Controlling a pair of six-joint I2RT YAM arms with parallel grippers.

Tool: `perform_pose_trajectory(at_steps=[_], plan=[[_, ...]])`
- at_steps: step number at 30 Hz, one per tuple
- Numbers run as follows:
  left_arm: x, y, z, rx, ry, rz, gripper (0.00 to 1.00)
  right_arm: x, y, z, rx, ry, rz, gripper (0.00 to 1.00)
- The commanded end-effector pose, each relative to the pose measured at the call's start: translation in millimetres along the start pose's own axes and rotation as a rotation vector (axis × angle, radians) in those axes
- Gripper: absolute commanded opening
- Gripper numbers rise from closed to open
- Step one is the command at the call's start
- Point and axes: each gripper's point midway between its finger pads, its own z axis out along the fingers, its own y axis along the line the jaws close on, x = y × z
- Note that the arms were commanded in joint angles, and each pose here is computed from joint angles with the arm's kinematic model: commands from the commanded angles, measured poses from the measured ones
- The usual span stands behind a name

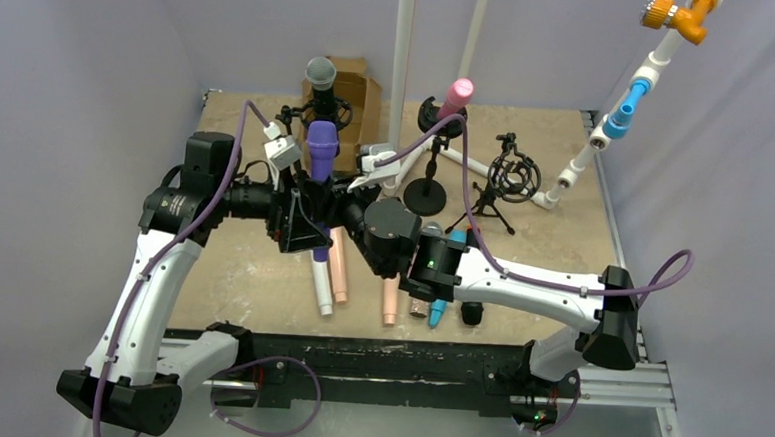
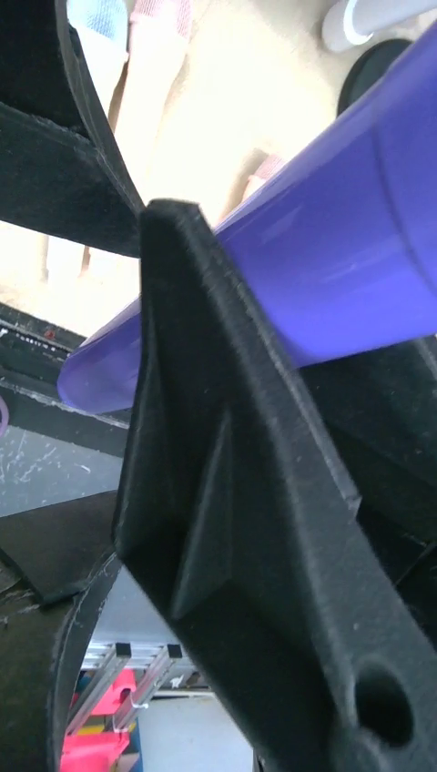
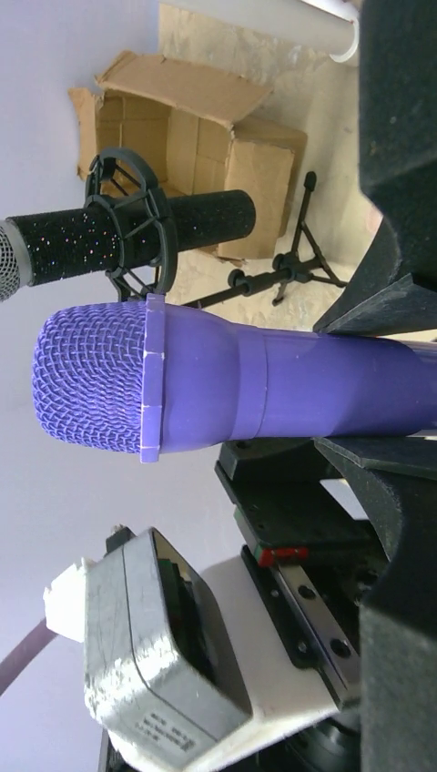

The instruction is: Attach the microphones to the stand

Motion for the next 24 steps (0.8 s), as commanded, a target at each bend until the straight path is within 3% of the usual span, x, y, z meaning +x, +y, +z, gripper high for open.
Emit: perform_pose_trajectory(at_steps=[1, 4, 9, 13, 17, 21, 24], plan=[[-11.3, 1.0, 3.0, 0.012, -0.041, 0.073, 0.88, -48.7, 15.5, -6.1, -0.046, -0.117, 0.090, 0.11], [-11.2, 7.4, 4.5, -0.002, -0.034, 0.095, 0.52, -44.2, 23.8, -10.1, -0.100, -0.081, 0.102, 0.21], [-17.5, 5.9, -1.2, -0.037, -0.053, 0.175, 0.01, -32.4, 26.8, -15.9, -0.135, 0.007, 0.096, 0.38], [-16.8, 0.4, -7.3, -0.053, -0.052, 0.244, 0.00, -30.4, 15.6, -12.4, -0.171, 0.086, 0.136, 0.55], [-14.7, -6.9, -10.7, -0.037, -0.041, 0.287, 0.00, -34.1, 11.4, -4.5, -0.251, 0.161, 0.166, 0.62], [-10.2, -11.5, -11.2, -0.018, -0.022, 0.298, 0.00, -34.8, 21.9, -2.7, -0.298, 0.198, 0.144, 0.60], [-7.6, -11.7, -10.6, -0.013, -0.008, 0.297, 0.00, -32.4, 28.6, -3.5, -0.335, 0.212, 0.135, 0.52]])
